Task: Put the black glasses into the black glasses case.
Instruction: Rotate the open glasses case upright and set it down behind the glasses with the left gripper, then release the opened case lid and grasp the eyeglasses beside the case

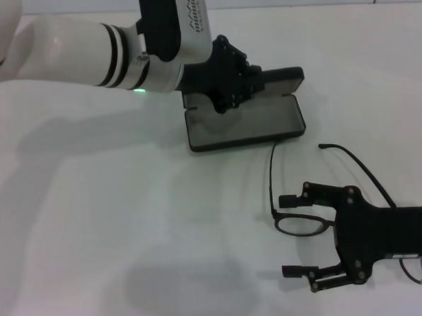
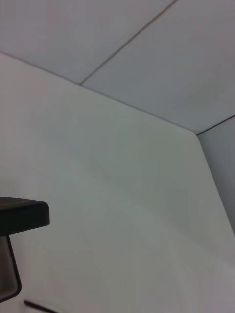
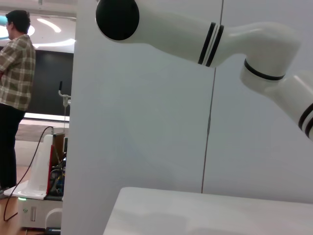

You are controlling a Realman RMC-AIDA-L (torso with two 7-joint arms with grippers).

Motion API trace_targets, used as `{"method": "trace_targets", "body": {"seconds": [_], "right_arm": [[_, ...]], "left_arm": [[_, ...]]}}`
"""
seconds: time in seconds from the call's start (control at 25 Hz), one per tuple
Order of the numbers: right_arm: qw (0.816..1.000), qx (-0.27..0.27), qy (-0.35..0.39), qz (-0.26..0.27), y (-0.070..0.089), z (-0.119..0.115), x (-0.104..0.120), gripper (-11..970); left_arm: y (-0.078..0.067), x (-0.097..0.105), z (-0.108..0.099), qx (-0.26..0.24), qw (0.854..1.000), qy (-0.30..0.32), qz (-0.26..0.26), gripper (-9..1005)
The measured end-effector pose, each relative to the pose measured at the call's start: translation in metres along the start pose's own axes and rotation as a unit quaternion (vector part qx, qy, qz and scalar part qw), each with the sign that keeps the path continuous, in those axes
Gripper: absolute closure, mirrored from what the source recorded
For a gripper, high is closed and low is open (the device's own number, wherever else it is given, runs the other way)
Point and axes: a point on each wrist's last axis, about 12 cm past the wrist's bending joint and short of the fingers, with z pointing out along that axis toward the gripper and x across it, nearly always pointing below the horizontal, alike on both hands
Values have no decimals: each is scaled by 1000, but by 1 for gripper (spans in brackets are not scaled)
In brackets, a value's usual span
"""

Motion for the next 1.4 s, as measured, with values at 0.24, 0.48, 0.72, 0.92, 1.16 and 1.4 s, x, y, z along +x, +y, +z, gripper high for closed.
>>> {"method": "trace_targets", "body": {"seconds": [0.24, 0.48, 0.72, 0.92, 1.16, 1.4], "right_arm": [[1000, 2, 1, -1, 0, -1, 0, 101], [1000, 1, 1, 1, 0, 0, 0, 102], [1000, 4, 1, 4, 2, -2, 2, 102], [1000, 5, 1, 6, 3, -2, 2, 102], [1000, 10, -4, 11, -2, -4, -2, 101], [999, -20, 23, 27, -27, -28, -31, 101]], "left_arm": [[-6, -2, -1, 27, 1000, -9, 4, 789], [-7, -3, -1, 29, 999, -10, 8, 788], [-12, -9, 0, 48, 998, -29, 2, 720], [-14, -19, -6, 51, 993, -97, -41, 516], [-27, 3, -33, 9, 969, -199, -147, 472], [-58, 48, -63, -71, 923, -259, -276, 472]]}}
